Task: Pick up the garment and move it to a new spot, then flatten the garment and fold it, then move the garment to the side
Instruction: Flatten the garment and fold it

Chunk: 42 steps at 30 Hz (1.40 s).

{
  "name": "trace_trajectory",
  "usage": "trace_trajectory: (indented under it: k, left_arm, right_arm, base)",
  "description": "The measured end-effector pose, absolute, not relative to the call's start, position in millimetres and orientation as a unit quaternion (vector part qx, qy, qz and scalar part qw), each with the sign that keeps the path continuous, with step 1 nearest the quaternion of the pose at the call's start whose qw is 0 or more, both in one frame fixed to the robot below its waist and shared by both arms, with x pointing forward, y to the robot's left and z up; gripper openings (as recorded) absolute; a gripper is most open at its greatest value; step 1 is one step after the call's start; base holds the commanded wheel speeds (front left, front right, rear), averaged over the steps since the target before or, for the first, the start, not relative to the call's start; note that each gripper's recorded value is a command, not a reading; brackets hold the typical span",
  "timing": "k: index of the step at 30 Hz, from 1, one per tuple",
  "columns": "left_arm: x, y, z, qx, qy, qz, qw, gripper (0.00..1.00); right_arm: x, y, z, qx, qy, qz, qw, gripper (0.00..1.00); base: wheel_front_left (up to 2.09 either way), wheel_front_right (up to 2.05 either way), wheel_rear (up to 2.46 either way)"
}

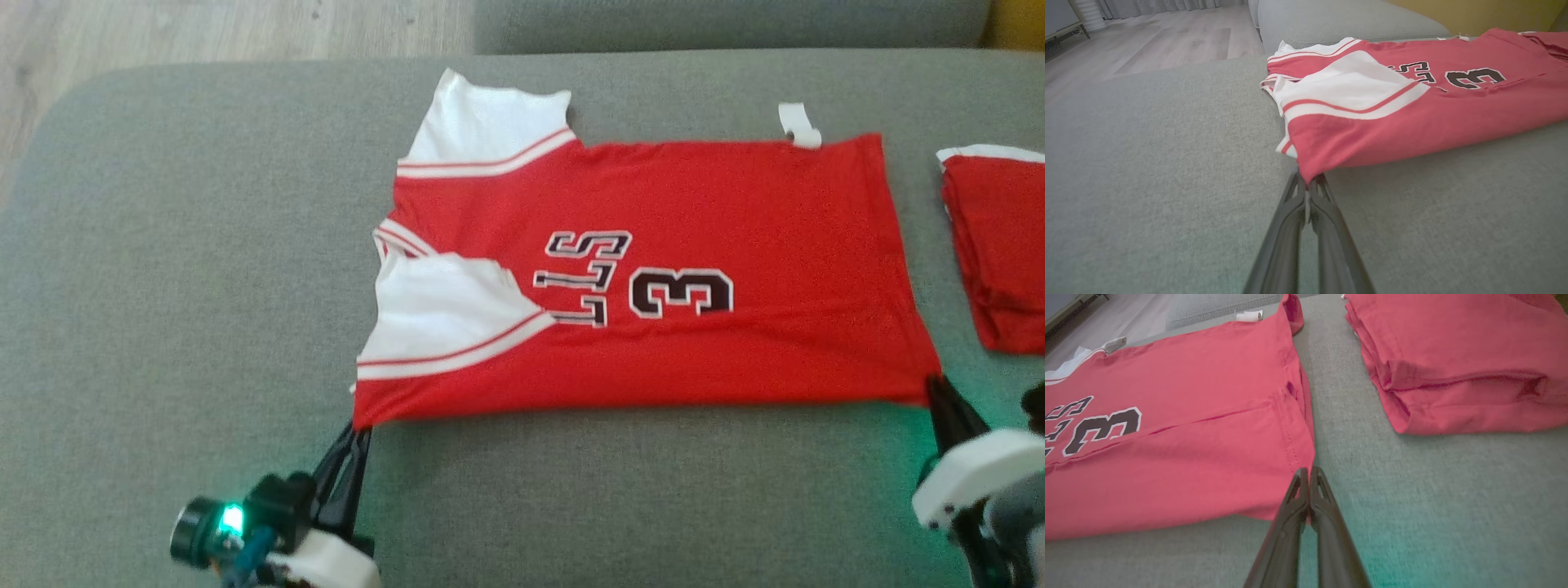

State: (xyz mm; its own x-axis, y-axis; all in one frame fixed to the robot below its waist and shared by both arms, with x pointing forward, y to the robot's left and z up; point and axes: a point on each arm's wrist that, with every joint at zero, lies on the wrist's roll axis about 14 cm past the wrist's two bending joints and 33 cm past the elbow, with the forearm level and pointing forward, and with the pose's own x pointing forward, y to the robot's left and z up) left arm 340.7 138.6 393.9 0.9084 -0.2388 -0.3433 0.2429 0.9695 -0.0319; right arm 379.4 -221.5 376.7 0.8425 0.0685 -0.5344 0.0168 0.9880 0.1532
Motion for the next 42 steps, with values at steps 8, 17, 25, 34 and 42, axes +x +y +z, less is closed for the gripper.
trace_trajectory:
  k: [8, 17, 25, 34, 42]
  left_arm:
    - [303.6, 132.6, 389.5, 0.002, 0.196, -0.13, 0.972, 0.0]
    - [280.0, 121.7, 382.2, -0.025, 0.237, -0.132, 0.962, 0.0]
    - [276.5, 115.9, 377.5, -0.03, 0.254, -0.142, 0.956, 1.0]
    - [365.3, 127.3, 430.7, -0.004, 0.18, -0.168, 0.969, 1.0]
    - [481.6, 121.5, 475.3, 0.01, 0.175, -0.226, 0.958, 1.0]
  right_arm:
    - [343.0, -229.1, 376.0, 0.078, 0.295, 0.009, 0.952, 0.0]
    - [323.7, -239.0, 380.5, 0.074, 0.305, 0.0, 0.95, 0.31]
    - [322.6, -242.2, 385.0, 0.073, 0.298, -0.005, 0.952, 1.0]
    - [345.3, -234.5, 397.8, 0.062, 0.274, 0.009, 0.96, 1.0]
    - [392.1, -213.5, 400.8, 0.056, 0.254, 0.041, 0.965, 1.0]
  base:
    - [0.0, 0.0, 0.0]
    - [0.0, 0.0, 0.0]
    - [0.0, 0.0, 0.0]
    - [0.0, 0.0, 0.0]
    - [0.0, 0.0, 0.0]
